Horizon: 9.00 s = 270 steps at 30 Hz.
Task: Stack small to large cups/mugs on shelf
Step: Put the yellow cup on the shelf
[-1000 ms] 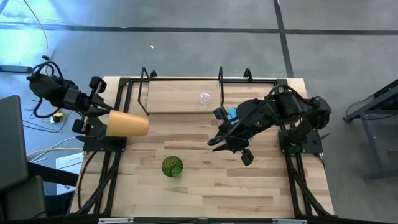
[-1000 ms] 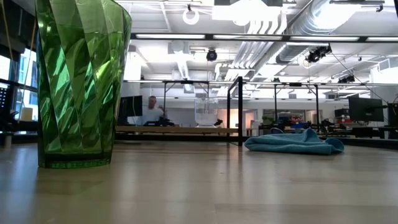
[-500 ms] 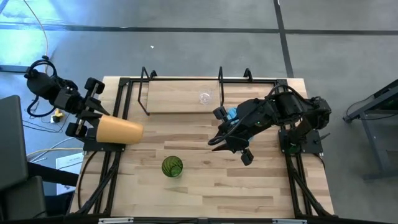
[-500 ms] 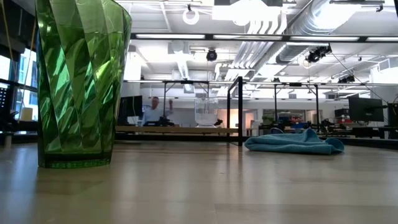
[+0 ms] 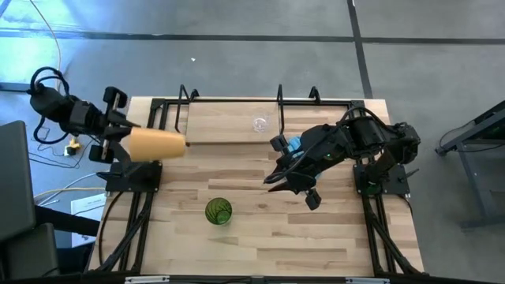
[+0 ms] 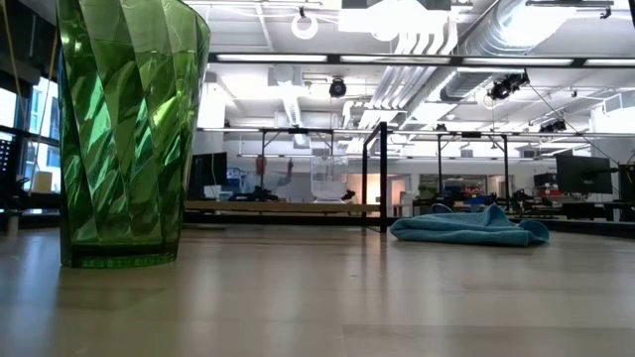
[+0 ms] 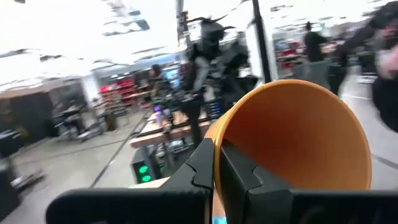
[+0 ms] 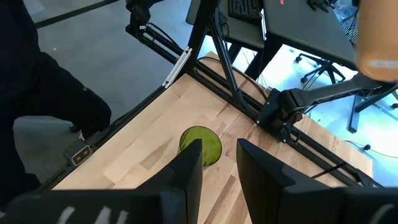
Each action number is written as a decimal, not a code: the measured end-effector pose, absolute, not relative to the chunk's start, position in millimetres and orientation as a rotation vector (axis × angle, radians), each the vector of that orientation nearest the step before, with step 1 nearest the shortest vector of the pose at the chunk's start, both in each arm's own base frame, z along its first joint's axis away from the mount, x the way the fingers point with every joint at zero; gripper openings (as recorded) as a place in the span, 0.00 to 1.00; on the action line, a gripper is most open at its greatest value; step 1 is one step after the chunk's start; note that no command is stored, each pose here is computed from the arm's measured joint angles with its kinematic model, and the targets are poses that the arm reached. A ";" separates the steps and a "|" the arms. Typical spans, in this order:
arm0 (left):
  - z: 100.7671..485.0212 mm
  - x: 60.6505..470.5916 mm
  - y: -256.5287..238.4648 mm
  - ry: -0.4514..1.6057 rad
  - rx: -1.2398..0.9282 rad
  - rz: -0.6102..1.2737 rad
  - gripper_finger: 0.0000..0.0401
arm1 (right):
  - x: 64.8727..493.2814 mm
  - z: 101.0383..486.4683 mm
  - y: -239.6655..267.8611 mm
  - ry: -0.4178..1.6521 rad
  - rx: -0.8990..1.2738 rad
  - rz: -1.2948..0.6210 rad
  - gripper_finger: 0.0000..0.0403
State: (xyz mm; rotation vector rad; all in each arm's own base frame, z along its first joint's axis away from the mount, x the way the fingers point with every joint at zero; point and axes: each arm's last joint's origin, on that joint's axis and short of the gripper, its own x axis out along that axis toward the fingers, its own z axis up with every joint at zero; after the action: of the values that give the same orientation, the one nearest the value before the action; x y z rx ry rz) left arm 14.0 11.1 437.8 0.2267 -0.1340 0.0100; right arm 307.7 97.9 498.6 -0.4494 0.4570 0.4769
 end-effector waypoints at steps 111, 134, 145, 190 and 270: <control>329.1 196.3 228.1 0.642 -0.319 0.717 0.00 | 314.9 494.2 -86.3 0.583 -0.332 -0.056 0.23; 328.5 221.3 256.4 0.889 -0.521 0.687 0.00 | 310.0 487.7 -87.2 0.661 -0.302 -0.047 0.23; 303.8 234.3 271.8 0.923 -0.553 0.670 0.00 | 308.9 486.2 -86.8 0.680 -0.288 -0.046 0.23; 273.9 231.5 278.4 0.980 -0.623 0.662 0.00 | 307.0 483.2 -85.1 0.707 -0.260 -0.003 0.23; 281.3 228.6 274.3 0.972 -0.601 0.662 0.00 | 314.0 474.8 -93.1 0.738 -0.245 0.005 0.23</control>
State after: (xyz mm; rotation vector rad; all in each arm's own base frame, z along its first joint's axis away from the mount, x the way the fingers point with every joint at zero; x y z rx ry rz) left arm 228.6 274.3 281.3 -0.6006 0.9722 0.6617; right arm 314.0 -93.1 474.8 -0.2451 0.7382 0.0049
